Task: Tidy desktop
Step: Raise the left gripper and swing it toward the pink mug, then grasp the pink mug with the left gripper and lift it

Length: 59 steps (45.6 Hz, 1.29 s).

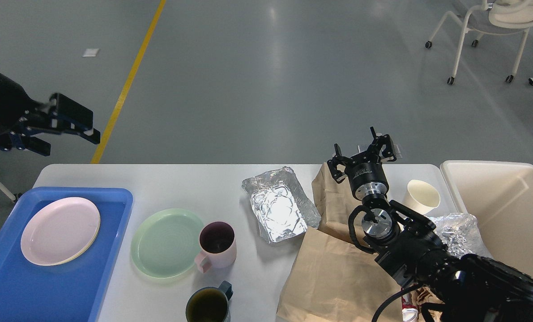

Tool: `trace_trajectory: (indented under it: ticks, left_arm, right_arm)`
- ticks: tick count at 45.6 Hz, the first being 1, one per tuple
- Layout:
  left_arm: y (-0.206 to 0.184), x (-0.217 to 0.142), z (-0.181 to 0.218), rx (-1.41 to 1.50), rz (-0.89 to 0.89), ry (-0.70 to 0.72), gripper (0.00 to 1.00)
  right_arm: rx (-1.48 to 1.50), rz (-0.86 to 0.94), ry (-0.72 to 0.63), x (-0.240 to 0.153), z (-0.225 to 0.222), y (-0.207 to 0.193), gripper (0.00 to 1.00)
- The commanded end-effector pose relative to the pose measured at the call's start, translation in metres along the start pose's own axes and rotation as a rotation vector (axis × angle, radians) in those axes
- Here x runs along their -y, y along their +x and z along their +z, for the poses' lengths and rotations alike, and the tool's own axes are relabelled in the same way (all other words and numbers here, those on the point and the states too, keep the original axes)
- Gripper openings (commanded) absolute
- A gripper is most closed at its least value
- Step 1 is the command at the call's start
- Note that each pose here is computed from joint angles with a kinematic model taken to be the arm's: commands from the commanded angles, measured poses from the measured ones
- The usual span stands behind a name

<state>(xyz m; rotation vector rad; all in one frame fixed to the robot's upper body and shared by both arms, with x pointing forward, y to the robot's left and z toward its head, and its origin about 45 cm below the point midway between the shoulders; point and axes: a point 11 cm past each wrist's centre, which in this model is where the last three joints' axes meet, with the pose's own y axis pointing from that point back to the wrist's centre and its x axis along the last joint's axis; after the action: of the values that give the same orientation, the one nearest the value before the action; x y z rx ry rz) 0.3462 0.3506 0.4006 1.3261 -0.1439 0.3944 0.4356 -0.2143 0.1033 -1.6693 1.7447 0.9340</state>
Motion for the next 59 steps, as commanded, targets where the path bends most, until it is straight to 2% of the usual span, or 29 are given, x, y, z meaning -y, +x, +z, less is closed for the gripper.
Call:
trace_trajectory:
  ticks: [1,12,21,32,43,52,59]
  left_arm:
    - [-0.02,0.033,0.01,0.118,-0.054,0.02,0.99]
    - [-0.039,0.081,0.027,0.265,-0.184,0.002,0.99]
    - [-0.04,0.11,0.044,0.259,-0.138,-0.103,0.99]
    - [-0.061,0.148,0.059,0.277,-0.175,-0.131,0.98]
    - [-0.077,0.176,0.052,0.302,-0.169,-0.019,0.95]
    - [-0.091,0.198,0.052,0.302,-0.144,0.027,0.85]
    - [-0.101,0.214,0.055,0.318,-0.139,0.051,0.83]
  right_arm:
    - [0.0,0.0,0.0,0.0,0.0,0.0,1.0]
    - [0.001,-0.001,0.0,0.0,0.0,0.0,1.0]
    - [0.002,-0.002,0.0,0.0,0.0,-0.001,1.0]
    - [0.003,-0.005,-0.001,0.0,0.0,-0.001,1.0]
    - [0.003,-0.005,-0.001,0.0,0.0,-0.001,1.0]
    - [0.003,-0.005,-0.001,0.0,0.0,-0.001,1.0]
    - [0.003,-0.005,-0.001,0.0,0.0,-0.001,1.0]
